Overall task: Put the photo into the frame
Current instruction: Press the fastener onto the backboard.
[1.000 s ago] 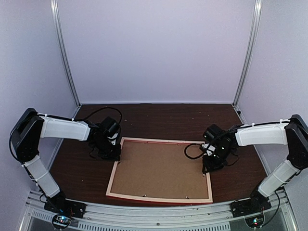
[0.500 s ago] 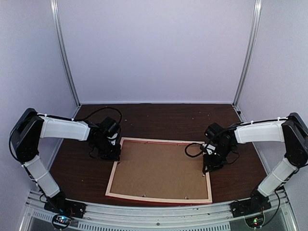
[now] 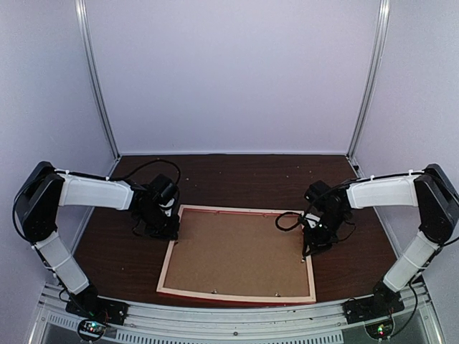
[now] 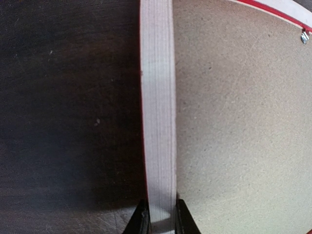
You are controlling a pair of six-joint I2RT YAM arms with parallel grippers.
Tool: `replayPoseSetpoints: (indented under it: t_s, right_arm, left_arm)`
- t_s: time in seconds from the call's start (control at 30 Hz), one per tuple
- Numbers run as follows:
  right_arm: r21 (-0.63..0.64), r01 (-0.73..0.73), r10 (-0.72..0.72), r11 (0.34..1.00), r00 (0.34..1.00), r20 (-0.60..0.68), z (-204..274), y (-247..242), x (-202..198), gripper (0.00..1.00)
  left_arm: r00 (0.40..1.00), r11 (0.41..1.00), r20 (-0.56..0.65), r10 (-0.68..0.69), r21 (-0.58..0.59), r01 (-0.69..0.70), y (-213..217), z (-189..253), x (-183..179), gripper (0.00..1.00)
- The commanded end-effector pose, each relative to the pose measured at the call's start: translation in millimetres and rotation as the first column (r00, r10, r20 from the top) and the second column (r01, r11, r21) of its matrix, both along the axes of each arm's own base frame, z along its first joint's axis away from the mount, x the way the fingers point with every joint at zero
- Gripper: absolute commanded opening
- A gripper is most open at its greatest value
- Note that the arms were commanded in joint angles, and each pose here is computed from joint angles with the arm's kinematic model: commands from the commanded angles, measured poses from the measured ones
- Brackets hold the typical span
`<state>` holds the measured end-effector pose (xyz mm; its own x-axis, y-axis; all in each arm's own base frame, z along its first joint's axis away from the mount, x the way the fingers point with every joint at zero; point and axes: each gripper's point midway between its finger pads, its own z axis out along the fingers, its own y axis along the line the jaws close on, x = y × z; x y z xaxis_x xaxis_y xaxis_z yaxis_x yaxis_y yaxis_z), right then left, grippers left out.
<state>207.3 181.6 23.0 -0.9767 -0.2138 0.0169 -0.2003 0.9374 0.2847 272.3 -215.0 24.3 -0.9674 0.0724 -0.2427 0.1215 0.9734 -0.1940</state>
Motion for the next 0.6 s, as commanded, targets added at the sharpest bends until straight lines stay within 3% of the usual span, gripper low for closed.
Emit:
replayPoseSetpoints:
  t_s: [0.0, 0.33, 0.57]
  right_arm:
    - [0.0, -0.021, 0.021, 1.0, 1.0, -0.004, -8, 3, 10, 0.16]
    - [-0.012, -0.002, 0.002, 1.0, 0.999, 0.039, -8, 7, 44, 0.12]
    - [-0.023, 0.016, -0.014, 1.0, 0.995, 0.1, 7, 3, 59, 0.21]
  left_arm:
    - [1.0, 1.0, -0.02, 0.006, 0.022, -0.006, 7, -3, -14, 0.13]
    - [1.0, 1.0, -0.018, 0.004, 0.004, -0.004, -3, -4, -23, 0.13]
    - [1.0, 1.0, -0.011, 0.006, 0.001, -0.006, -5, -2, -23, 0.16]
